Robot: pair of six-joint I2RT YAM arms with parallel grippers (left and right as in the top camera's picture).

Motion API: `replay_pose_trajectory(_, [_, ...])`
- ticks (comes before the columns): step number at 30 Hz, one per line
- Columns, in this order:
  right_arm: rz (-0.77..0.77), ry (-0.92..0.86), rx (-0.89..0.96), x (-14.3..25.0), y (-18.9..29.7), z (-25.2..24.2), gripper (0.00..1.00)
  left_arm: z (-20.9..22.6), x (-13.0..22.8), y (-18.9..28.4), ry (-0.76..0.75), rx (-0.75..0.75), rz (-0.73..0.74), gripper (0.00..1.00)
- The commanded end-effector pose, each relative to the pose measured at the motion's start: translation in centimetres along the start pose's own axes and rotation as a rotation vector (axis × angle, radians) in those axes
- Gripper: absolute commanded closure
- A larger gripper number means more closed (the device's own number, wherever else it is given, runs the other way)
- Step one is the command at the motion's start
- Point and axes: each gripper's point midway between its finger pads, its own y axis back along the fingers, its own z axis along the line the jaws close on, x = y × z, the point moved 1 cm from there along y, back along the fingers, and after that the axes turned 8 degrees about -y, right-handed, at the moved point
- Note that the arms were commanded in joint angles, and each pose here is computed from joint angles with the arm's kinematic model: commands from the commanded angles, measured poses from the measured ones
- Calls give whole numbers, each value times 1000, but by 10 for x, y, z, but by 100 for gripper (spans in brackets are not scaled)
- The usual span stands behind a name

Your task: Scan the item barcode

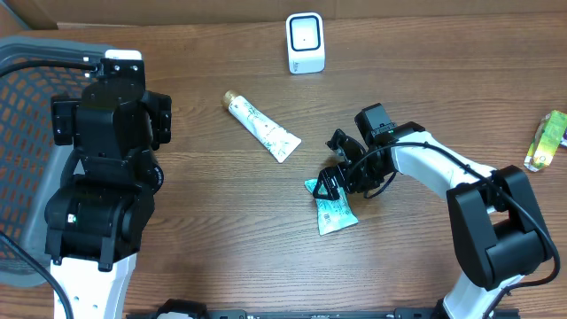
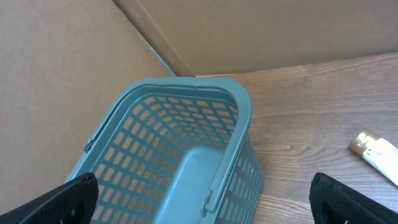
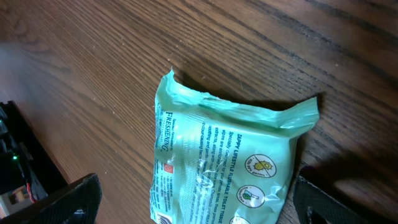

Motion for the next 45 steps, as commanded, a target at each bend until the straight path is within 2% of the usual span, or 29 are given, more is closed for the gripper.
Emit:
replay_pose_trajectory(1, [113, -92, 135, 23, -35, -44, 0, 0, -1, 0, -5, 0, -4, 0])
replay_pose_trajectory(3, [125, -100, 120, 24, -40, -45, 0, 0, -1, 0, -5, 0, -4, 1])
replay_pose_trajectory(7, [130, -102, 117, 25, -44, -47, 18, 0, -1, 0, -5, 0, -4, 0])
replay_pose_trajectory(9, [138, -107, 118, 26, -47, -49, 18, 0, -1, 0, -5, 0, -4, 0])
replay_pose_trajectory(14, [169, -127, 122, 33, -54, -54, 13, 0, -1, 0, -5, 0, -4, 0])
replay_pose_trajectory(21, [239, -135, 127, 53, -52, -56, 0, 0, -1, 0, -5, 0, -4, 1])
replay_pose_trajectory(31, [256, -141, 394, 64, -53, -83, 0, 0, -1, 0, -5, 0, -4, 0])
replay_pose_trajectory(39, [254, -125, 494, 72, -61, -86, 0, 0, -1, 0, -5, 0, -4, 1])
replay_pose_trajectory(45, [269, -129, 493, 82, -65, -91, 0, 0, -1, 0, -5, 0, -4, 0])
